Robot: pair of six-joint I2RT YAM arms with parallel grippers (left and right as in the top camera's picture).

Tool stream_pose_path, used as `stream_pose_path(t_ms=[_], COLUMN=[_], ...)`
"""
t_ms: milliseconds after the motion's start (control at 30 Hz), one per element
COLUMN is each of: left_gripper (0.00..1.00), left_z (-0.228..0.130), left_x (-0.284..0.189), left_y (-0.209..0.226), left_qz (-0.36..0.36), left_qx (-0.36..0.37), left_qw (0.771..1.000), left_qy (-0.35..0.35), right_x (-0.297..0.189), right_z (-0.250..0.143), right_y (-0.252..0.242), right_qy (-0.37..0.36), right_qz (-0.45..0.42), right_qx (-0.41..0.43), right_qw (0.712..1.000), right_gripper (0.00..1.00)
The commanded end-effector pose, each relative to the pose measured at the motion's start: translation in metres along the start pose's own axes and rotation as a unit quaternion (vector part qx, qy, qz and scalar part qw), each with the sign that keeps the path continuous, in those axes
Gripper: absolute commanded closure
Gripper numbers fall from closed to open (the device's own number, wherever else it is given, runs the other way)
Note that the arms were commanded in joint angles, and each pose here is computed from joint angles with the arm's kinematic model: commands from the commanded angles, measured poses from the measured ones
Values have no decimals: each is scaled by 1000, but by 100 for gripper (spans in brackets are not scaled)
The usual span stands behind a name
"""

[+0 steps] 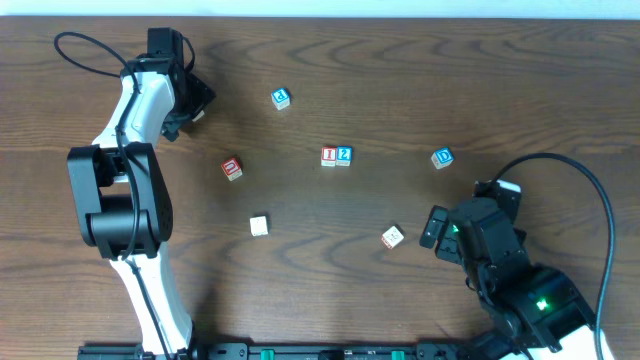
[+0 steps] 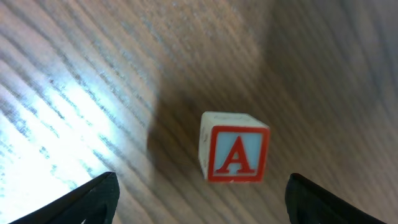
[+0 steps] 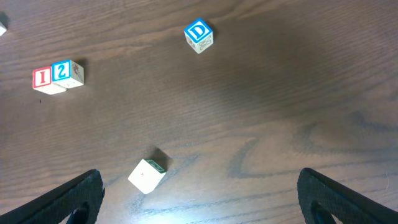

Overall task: Spell out Ai2
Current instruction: 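Lower the left gripper over the red 'A' block and close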

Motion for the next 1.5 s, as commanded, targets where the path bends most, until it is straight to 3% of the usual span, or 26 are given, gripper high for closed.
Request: stream_pose_path(t_ms=[0,633,1000,1467], left_gripper=[16,22,43,54], left_z=[8,3,6,5], left_x=[0,26,26,27], left_y=[-6,-12,-12,-7], left_qz=[-10,-36,-37,-21], left_qx=[-9,-21,-20,-17], left_qw=[1000,999,999,1000], left_qy=[-13,14,9,8], right_x=[0,0,0,0], right_z=[-1,-1,-1,-1], right_y=[0,0,0,0], right_qy=[-2,-2,-2,-2], right_qz=[-2,-2,-2,-2], right_qx=[3,3,3,3], right_qw=[1000,1000,1000,1000], right_gripper=[1,1,1,1])
Point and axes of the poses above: each gripper's point midway between its finger pads, its own x axis out along the fingers, its own y axis along the line the jaws close on, z = x × y, the point moved 5 cm from there along -x, back along the fingers, and after that the axes turned 8 degrees about -x, right-handed, at the moved point
